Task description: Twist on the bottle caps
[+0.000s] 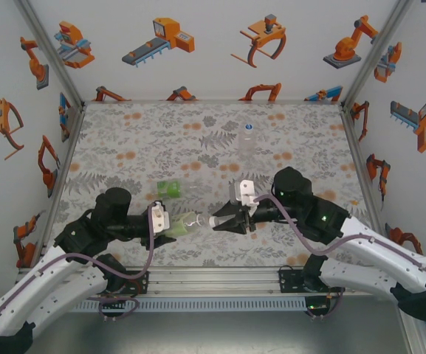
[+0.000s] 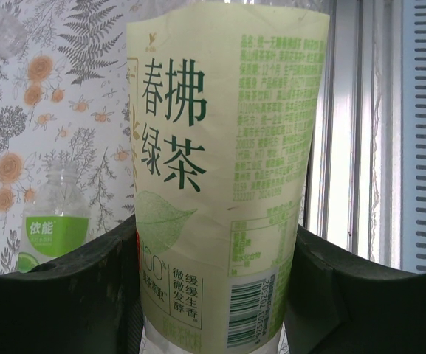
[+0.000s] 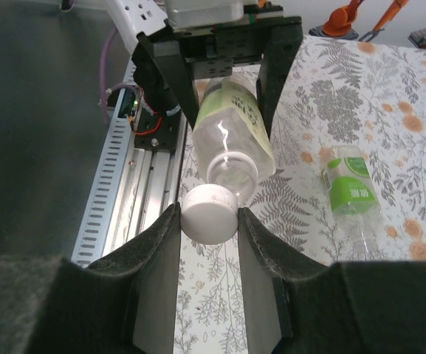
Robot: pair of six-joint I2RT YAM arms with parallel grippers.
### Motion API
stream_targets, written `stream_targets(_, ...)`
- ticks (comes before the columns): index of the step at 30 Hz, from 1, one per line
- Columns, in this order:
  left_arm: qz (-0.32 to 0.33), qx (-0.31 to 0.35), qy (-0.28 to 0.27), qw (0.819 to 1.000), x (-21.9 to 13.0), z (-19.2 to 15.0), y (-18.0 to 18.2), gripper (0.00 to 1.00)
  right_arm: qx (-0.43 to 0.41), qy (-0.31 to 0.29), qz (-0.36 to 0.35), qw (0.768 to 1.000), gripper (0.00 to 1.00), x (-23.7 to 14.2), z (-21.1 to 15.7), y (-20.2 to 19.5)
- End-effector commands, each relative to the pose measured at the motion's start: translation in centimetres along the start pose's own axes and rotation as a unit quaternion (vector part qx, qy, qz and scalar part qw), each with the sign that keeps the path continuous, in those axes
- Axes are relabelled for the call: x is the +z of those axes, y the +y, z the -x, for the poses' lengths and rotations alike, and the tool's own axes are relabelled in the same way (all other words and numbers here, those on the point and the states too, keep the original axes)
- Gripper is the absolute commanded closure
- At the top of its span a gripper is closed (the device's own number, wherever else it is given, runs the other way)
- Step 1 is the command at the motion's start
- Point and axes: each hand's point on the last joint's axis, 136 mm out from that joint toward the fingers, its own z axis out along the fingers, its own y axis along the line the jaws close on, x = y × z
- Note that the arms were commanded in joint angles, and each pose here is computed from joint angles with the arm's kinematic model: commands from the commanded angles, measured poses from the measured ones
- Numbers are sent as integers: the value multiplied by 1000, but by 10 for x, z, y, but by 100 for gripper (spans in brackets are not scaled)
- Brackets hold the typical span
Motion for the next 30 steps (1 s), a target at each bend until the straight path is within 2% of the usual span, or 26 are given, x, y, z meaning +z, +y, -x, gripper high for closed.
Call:
stream_targets(1, -2, 1, -7, 1000, -6, 10, -1, 100, -39, -24, -5, 999, 100, 3, 21, -2)
stream_targets(21, -48, 11, -39, 998, -9, 19, -19, 100, -43, -8, 3, 999, 100, 22, 13, -3)
stream_targets(30, -62, -5, -31, 998, -4, 18, -19, 100, -59, 6, 23, 998, 100, 22, 12, 5)
